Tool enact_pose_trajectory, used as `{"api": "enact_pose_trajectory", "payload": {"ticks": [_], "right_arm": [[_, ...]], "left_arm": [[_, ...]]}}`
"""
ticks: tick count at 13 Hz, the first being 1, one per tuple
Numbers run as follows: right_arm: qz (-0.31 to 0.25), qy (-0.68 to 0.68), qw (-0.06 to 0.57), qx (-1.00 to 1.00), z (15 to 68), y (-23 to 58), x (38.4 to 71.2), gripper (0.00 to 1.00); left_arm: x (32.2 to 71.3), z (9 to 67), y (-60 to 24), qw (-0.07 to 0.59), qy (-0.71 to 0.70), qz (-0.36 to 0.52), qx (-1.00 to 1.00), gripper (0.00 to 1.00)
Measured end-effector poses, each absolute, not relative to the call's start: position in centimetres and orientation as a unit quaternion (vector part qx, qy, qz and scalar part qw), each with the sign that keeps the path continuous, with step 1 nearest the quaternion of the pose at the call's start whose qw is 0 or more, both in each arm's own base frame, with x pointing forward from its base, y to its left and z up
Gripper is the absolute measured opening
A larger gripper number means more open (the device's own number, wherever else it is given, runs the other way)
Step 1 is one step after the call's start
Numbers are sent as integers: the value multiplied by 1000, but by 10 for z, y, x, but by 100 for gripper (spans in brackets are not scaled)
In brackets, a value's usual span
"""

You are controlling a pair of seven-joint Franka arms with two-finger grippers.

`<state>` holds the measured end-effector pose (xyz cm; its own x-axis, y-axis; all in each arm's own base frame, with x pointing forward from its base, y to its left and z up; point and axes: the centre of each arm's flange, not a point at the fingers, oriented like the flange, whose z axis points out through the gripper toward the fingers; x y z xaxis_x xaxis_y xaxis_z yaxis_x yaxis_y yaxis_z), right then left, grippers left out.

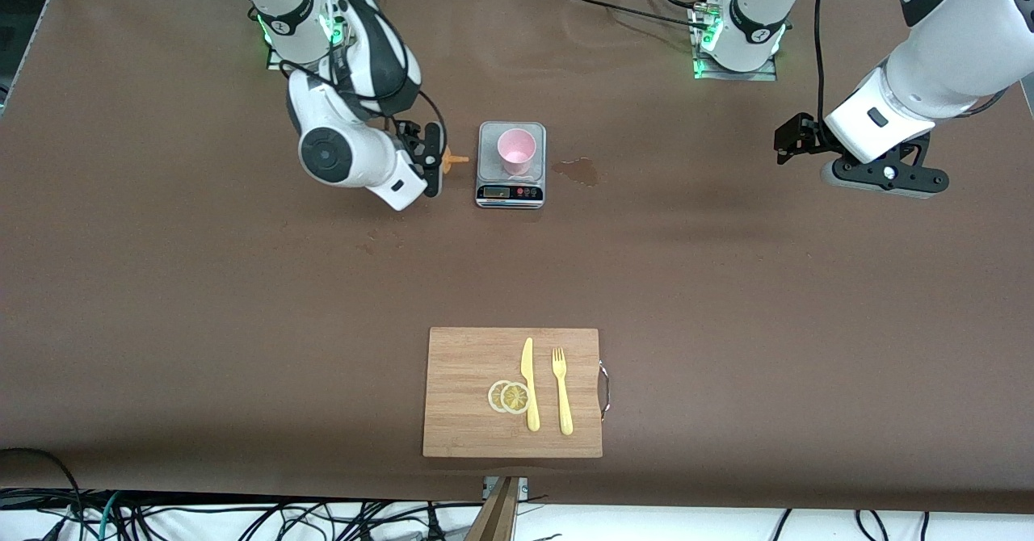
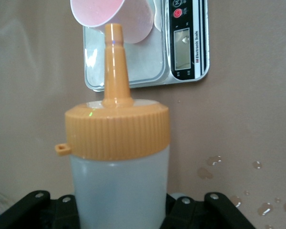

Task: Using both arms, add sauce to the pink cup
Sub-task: 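Tilt the sauce bottle nozzle over the pink cup with the right gripper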

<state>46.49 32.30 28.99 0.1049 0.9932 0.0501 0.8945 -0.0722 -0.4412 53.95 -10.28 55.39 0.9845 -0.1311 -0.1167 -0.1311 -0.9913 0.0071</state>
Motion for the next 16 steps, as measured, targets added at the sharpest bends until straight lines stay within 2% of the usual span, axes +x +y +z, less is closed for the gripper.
{"api": "enact_pose_trajectory", "payload": {"ticks": [16], "right_arm": [[162, -673, 61, -719, 307, 417, 423, 22]], "left_arm": [[540, 554, -103, 0, 66, 59, -996, 100]]}}
